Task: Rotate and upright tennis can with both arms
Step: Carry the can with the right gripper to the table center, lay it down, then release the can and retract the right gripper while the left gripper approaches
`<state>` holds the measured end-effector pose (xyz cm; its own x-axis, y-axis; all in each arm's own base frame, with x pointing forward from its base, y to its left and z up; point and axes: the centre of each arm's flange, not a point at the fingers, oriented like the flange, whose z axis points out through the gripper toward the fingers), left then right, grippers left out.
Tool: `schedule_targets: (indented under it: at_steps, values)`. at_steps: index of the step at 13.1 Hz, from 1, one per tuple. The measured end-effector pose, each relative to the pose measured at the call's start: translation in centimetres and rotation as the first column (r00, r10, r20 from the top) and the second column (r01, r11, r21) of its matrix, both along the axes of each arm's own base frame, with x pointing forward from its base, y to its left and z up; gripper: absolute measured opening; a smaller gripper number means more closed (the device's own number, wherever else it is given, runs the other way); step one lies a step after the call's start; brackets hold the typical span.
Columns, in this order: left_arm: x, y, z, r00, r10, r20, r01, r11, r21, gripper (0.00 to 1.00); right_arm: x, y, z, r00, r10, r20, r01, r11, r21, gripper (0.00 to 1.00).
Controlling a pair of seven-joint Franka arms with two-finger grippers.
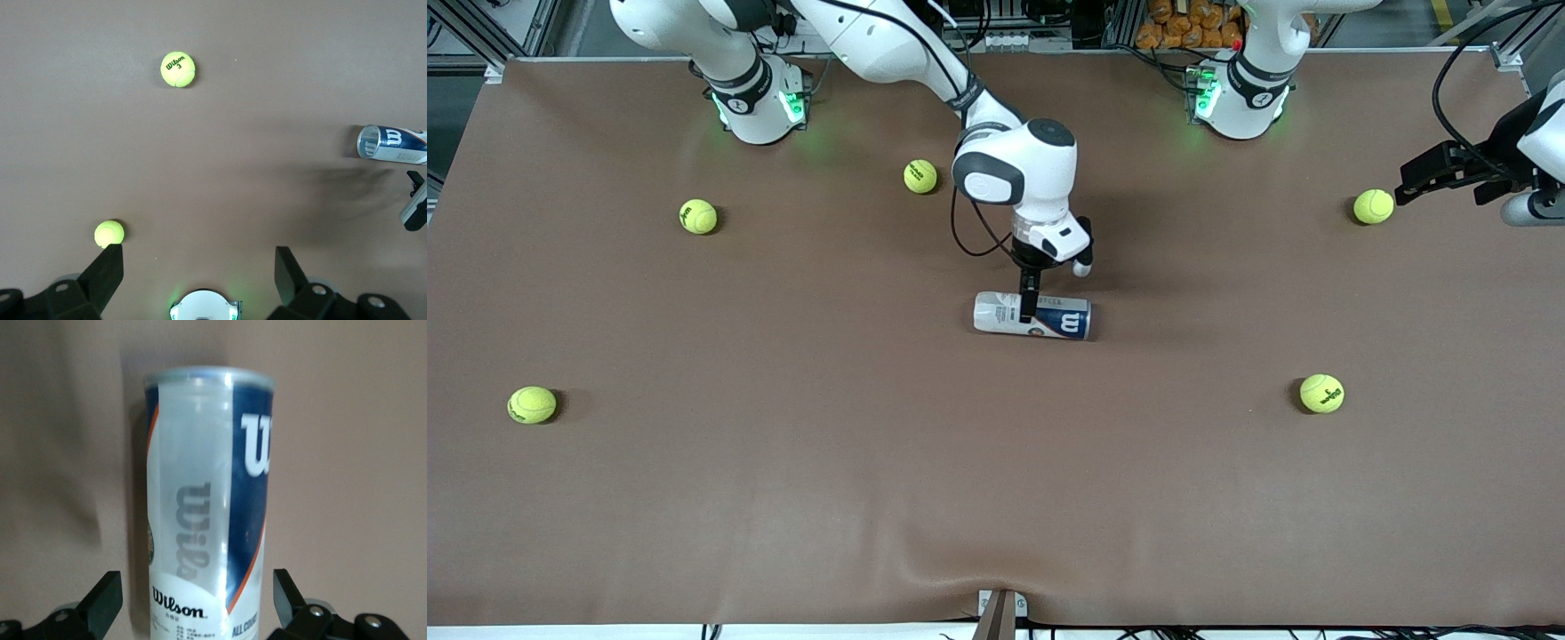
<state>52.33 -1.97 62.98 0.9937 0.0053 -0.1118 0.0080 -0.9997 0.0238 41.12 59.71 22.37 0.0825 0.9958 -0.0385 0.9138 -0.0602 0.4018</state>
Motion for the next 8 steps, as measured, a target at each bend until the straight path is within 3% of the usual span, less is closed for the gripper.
schedule_targets:
  at_steps: [3, 5, 8]
  values:
    - [0.0, -0.3, -0.2, 1.000, 0.003, -0.009, -0.003, 0.999, -0.047, 1.00, -0.6, 1.0, 4.4, 1.000, -0.015, 0.017, 0.015, 1.000, -0.005, 1.00]
    - [0.0, -0.7, -0.8, 0.999, -0.019, -0.034, 0.015, 0.993, -0.117, 1.00, -0.4, 0.4, 10.2, 0.996, -0.082, 0.015, 0.082, 0.997, 0.003, 1.00]
    - [0.8, -1.0, -2.5, 0.996, -0.060, -0.066, 0.045, 0.976, -0.213, 1.00, 3.0, -5.2, 21.2, 0.957, -0.288, -0.037, 0.290, 0.956, 0.041, 1.00]
